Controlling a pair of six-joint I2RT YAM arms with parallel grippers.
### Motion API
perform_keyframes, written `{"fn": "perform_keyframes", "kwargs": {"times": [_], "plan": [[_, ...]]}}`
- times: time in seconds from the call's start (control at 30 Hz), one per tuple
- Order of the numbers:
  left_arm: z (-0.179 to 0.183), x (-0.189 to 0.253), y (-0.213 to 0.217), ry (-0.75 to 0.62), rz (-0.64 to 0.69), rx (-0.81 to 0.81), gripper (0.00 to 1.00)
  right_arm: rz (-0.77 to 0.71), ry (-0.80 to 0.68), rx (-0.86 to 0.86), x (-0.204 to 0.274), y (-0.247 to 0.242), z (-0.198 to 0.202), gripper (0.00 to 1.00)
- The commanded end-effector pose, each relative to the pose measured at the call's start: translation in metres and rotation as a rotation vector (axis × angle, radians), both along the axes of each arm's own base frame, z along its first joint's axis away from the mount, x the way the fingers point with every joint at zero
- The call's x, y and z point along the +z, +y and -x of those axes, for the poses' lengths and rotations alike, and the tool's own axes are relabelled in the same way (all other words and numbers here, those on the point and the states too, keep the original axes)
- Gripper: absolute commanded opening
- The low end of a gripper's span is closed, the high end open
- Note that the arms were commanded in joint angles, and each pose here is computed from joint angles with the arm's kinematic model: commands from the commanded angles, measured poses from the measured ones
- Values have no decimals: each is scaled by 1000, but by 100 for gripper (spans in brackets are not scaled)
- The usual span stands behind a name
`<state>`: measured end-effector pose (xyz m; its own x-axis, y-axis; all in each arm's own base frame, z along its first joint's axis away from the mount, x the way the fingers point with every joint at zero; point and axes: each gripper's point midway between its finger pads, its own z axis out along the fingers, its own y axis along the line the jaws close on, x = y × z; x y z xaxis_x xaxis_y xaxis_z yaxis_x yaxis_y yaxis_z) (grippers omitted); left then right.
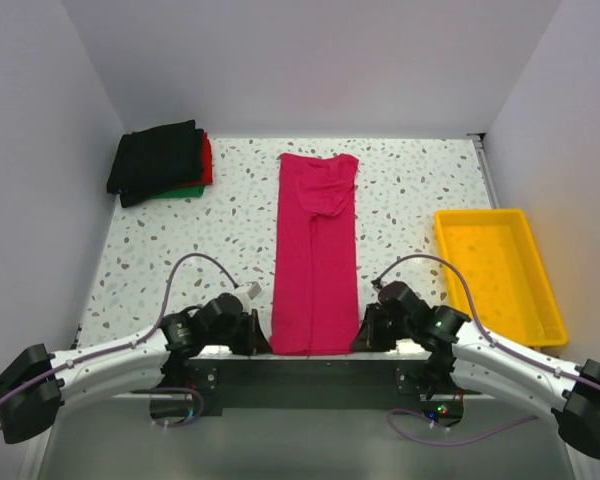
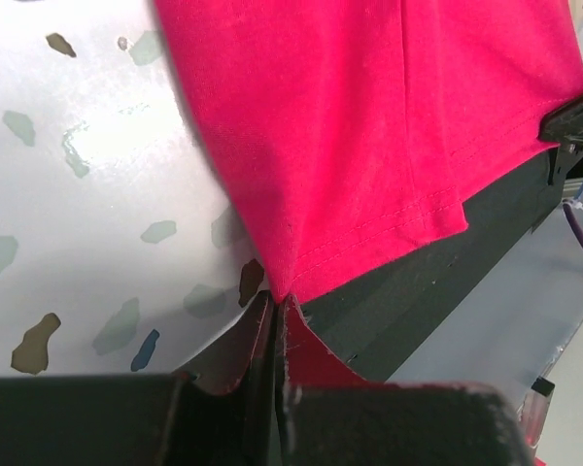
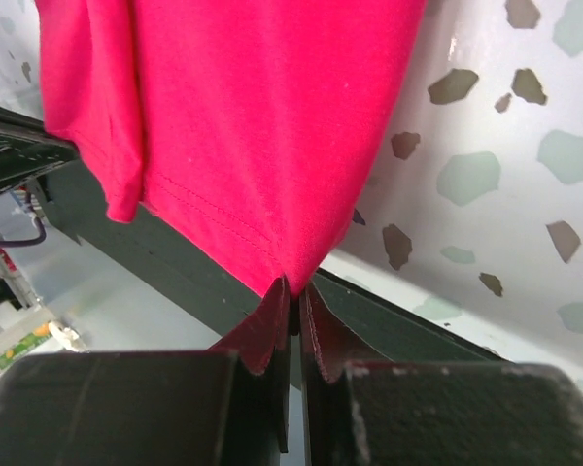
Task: Fold and stack the t-shirts
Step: Fold the tshirt
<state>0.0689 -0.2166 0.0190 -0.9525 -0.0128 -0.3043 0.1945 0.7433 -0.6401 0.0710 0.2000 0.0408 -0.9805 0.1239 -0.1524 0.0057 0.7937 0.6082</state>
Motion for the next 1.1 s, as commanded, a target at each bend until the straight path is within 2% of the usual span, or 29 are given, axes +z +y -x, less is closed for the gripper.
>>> {"fn": "perform_keyframes", "kwargs": {"times": [0.0,0.17,0.33,0.5,0.6,0.8,0.9,0.93,1.07], "plan": [[-5,12,-2,-20,-15,2,0,48,-17,4,3,-10,1,0],[-14,25,-12,-52,14,8,0,29,-68,-15,17,-6,-9,0],[-45,50,-29,-145,-17,11,0,57,-182,-26,45,3,-38,0],[-94,76,-42,-222,-28,72,0,177,-344,-62,67,5,-87,0],[-129,87,-44,-255,-30,133,0,210,-441,-119,97,12,-129,0],[-196,90,-44,-301,-79,288,0,215,-491,-258,113,0,-203,0],[-226,98,-45,-316,-73,338,0,251,-495,-286,110,-2,-232,0],[-234,88,-43,-303,-109,348,0,274,-477,-283,100,-2,-239,0],[-273,93,-40,-322,-133,415,0,306,-460,-312,84,-5,-270,0]]}}
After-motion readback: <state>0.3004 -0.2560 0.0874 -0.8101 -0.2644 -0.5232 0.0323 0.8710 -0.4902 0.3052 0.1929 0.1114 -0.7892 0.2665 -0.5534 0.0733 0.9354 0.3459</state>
